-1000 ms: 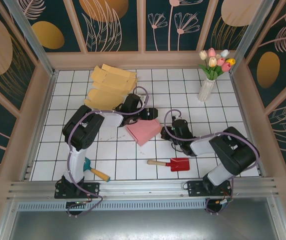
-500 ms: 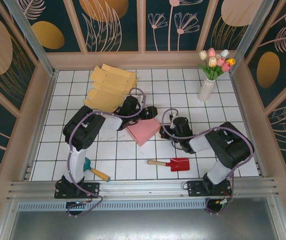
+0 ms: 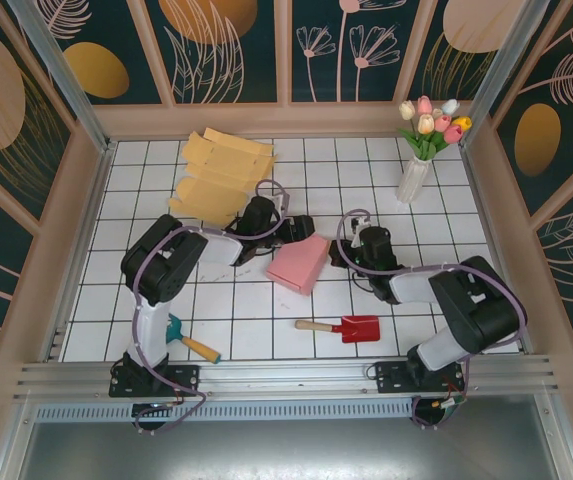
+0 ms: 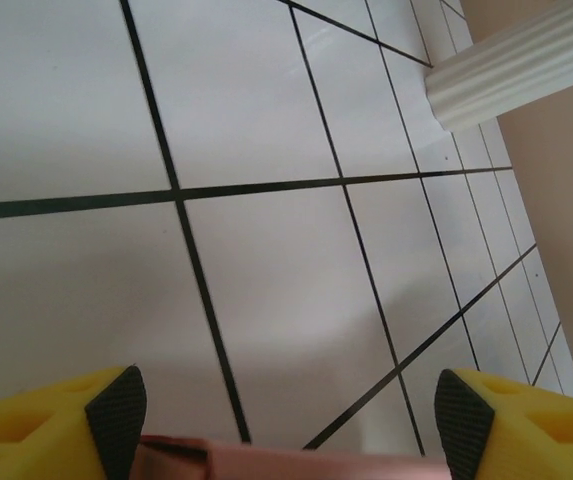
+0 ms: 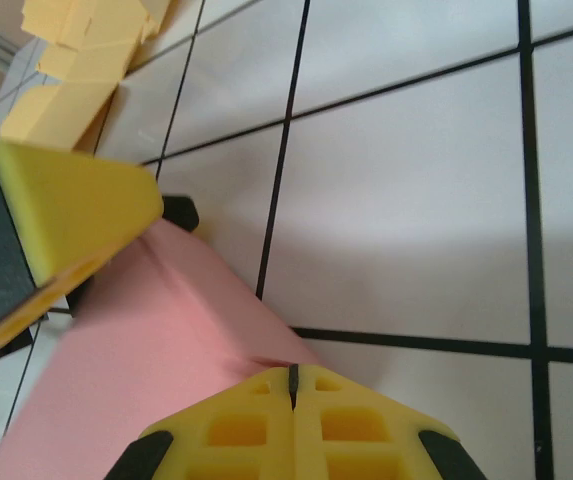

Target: Fold the paper box

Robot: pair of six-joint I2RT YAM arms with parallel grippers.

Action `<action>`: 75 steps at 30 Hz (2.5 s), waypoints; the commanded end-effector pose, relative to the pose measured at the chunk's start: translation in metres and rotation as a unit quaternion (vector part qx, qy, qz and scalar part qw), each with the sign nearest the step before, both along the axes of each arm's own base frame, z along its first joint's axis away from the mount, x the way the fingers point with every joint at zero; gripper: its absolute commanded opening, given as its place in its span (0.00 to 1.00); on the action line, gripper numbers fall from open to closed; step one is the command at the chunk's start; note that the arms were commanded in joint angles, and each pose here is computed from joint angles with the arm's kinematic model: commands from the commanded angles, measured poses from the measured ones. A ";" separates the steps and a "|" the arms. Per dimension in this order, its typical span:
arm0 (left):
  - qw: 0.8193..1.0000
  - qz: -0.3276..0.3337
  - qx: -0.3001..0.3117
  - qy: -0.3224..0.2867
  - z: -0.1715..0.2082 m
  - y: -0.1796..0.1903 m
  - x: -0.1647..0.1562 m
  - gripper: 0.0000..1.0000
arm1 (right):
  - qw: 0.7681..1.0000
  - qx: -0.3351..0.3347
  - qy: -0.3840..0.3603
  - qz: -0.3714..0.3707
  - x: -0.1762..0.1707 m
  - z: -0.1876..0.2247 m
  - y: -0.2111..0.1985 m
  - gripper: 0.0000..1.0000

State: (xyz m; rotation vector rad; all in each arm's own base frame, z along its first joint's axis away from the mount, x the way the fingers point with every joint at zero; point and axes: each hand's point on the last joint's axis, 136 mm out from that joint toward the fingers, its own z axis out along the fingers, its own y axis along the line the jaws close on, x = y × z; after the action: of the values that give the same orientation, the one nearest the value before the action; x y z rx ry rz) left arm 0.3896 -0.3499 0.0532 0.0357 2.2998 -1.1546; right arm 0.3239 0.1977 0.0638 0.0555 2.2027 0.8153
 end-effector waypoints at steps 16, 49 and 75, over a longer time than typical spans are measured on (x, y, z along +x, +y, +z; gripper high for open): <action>0.999 0.033 0.021 -0.014 0.006 0.065 -0.057 0.81 | 0.996 -0.022 0.087 0.022 -0.070 -0.019 0.006 0.00; 0.997 0.058 -0.041 0.003 0.009 -0.003 -0.066 0.80 | 0.970 0.233 0.052 0.038 -0.064 0.041 0.145 0.00; 0.989 0.148 0.014 -0.013 0.004 0.042 -0.044 0.81 | 0.994 0.072 0.081 0.028 -0.080 0.001 0.067 0.00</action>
State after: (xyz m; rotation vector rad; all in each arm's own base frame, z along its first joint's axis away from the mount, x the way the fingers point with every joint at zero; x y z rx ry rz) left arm 0.3526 -0.2992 0.0487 -0.2832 2.1991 -0.9003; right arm 0.2630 0.2601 0.0739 0.2439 2.2391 1.0063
